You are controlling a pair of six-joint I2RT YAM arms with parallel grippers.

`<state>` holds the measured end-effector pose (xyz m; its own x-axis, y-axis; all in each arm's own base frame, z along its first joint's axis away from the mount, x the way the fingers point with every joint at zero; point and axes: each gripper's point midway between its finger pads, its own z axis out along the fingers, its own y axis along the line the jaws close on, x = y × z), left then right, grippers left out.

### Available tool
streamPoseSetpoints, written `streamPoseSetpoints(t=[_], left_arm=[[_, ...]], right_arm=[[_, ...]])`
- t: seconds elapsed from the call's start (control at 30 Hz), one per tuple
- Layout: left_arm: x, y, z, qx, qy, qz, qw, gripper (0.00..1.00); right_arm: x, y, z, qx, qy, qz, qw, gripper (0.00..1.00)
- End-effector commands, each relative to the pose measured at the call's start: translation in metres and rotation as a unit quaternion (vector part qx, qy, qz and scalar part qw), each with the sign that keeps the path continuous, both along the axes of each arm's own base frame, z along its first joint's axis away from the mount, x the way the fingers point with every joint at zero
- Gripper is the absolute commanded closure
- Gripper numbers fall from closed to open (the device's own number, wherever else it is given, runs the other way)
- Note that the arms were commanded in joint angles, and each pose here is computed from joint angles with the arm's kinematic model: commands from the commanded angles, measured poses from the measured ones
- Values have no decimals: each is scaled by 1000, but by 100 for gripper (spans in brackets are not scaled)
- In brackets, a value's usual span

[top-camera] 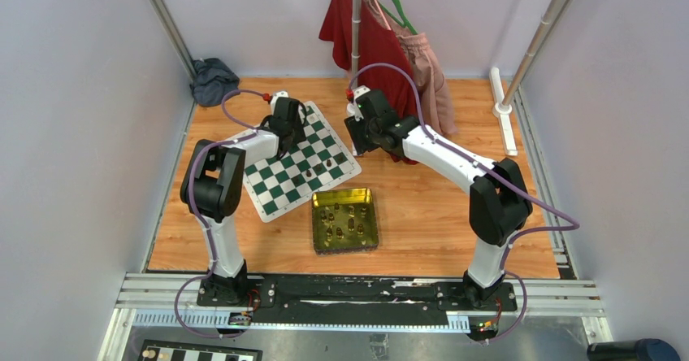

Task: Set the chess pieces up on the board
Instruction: Pick up the chess piece from the chessboard.

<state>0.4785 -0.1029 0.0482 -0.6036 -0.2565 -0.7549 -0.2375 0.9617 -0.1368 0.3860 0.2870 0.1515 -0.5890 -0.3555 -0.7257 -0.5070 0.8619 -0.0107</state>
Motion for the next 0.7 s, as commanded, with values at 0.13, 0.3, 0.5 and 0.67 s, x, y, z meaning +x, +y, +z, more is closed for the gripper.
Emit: streamPoseSetpoints(t=[0.13, 0.3, 0.5, 0.67], left_arm=[[-7, 6, -9, 0, 13, 1, 1000, 48], [-5, 5, -6, -5, 2, 3, 1000, 48], [-7, 7, -3, -2, -2, 4, 1000, 48], [-9, 8, -1, -2, -5, 4, 1000, 48]], right_arm=[[11, -1, 7, 8, -6, -14, 1000, 48], [10, -1, 4, 6, -3, -13, 1000, 48], [11, 0, 5, 6, -4, -12, 1000, 48], [11, 2, 5, 7, -4, -10, 1000, 48]])
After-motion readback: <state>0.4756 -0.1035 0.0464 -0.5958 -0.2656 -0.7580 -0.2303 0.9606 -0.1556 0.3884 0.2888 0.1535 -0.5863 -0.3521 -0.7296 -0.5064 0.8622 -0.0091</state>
